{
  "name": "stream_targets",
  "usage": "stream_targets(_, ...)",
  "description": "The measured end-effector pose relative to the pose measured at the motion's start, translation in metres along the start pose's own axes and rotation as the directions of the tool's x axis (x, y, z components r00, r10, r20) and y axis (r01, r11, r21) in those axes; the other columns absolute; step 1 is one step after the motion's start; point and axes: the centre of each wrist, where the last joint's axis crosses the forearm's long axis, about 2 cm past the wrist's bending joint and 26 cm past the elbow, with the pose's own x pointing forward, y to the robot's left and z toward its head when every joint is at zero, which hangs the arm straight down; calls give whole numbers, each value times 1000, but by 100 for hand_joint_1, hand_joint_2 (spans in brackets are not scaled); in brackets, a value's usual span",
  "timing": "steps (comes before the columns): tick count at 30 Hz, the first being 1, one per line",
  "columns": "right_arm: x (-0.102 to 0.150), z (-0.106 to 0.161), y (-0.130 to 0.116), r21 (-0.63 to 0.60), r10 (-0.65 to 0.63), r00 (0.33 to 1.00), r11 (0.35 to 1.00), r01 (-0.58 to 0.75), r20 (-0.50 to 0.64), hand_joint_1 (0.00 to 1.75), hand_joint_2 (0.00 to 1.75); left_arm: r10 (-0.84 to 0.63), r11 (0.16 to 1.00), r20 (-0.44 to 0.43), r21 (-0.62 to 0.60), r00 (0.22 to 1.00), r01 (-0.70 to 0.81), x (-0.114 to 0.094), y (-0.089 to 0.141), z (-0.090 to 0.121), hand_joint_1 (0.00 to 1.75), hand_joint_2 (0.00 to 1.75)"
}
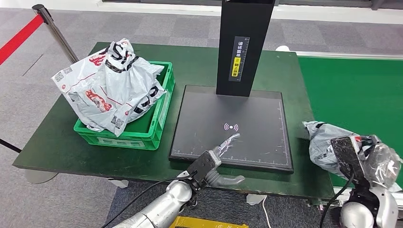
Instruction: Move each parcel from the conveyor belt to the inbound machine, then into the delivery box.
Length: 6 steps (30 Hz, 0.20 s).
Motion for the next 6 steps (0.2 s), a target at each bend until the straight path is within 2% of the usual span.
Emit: stream_targets(6, 19, -16, 2, -4, -29, 997, 1000, 29, 77, 175, 175, 11, 1000, 10, 9, 1000, -11, -2, 0, 1, 0, 175)
